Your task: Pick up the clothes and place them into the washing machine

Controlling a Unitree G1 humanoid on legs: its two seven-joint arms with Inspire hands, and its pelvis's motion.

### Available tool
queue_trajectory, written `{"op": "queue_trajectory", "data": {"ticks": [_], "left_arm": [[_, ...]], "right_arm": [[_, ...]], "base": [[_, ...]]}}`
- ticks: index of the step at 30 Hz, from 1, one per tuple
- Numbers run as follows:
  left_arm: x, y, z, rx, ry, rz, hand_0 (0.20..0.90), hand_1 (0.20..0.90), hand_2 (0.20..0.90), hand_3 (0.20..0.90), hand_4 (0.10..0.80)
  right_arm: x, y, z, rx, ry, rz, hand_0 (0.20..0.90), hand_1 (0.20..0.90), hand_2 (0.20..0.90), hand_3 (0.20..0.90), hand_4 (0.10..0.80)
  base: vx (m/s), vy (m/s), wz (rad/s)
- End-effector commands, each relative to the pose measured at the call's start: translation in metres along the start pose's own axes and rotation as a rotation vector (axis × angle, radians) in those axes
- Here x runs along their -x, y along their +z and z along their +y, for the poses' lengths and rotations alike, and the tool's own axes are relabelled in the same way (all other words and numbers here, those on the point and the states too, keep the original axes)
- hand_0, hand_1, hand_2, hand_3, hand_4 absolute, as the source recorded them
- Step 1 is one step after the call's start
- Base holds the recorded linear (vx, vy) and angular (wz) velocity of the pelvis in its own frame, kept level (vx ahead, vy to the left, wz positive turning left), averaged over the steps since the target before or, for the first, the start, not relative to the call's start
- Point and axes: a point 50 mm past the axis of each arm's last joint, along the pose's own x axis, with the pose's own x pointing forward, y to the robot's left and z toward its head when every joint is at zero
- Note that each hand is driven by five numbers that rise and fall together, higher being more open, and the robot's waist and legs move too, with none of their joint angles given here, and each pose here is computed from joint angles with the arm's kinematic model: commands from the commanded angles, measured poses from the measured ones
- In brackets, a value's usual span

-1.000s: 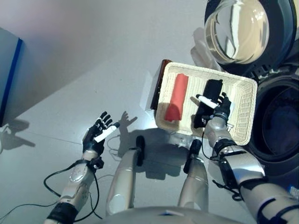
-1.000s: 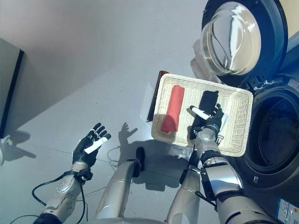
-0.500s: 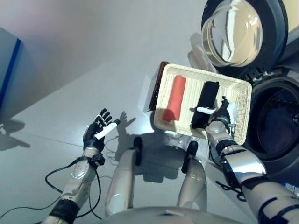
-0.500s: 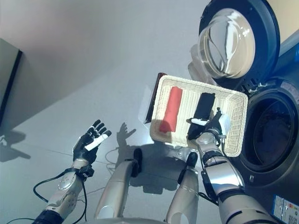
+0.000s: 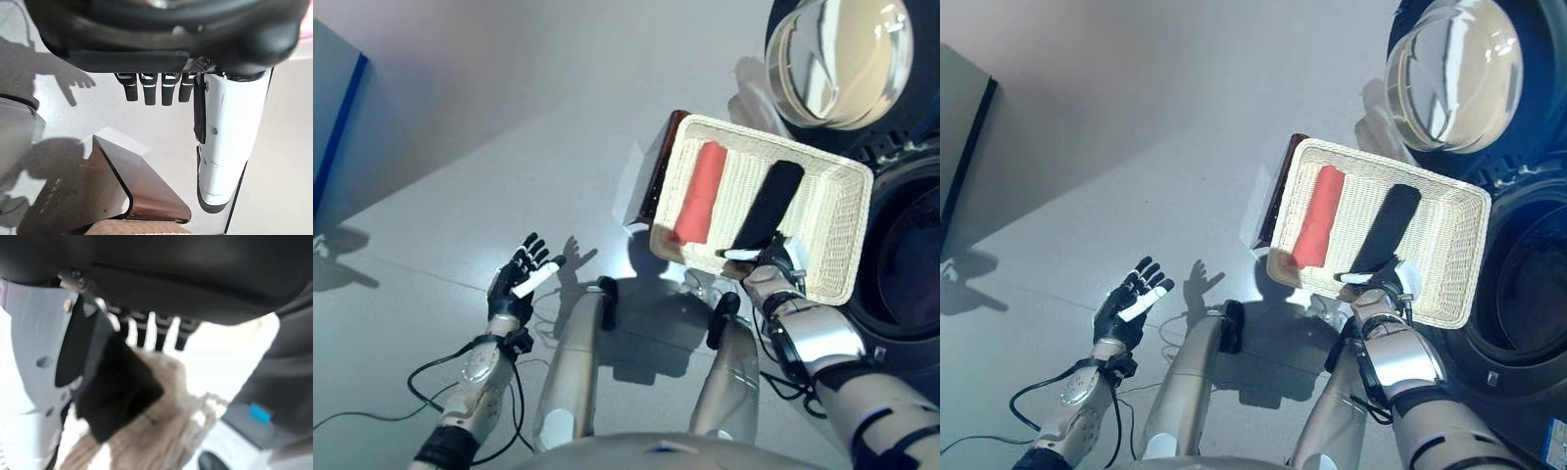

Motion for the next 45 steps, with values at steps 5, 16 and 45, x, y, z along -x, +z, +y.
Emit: {"op": "queue_trajectory", "data": {"ticks": [5,16,45], "left_arm": [[0.002,0.042,-0.001,-0.052,-0.067,-0.182,0.9,0.9,0.9,0.9,0.8],[0.004,0.047,-0.001,-0.061,-0.087,-0.192,0.9,0.9,0.9,0.9,0.8],[0.008,0.037,0.021,-0.015,0.078,-0.215,0.9,0.9,0.9,0.9,0.8]], "right_arm": [[-0.015,-0.001,-0.035,0.099,-0.051,0.016,0.675,0.675,0.675,0.675,0.639],[-0.028,-0.039,-0.081,0.108,-0.124,0.148,0.2,0.2,0.2,0.2,0.3],[-0.019,0.006,-0.103,-1.018,-0.404,-0.155,0.2,0.2,0.2,0.2,0.3]], "base": [[-0.005,-0.004,0.08],[0.001,0.003,0.07],[-0.014,-0.005,-0.06]]}}
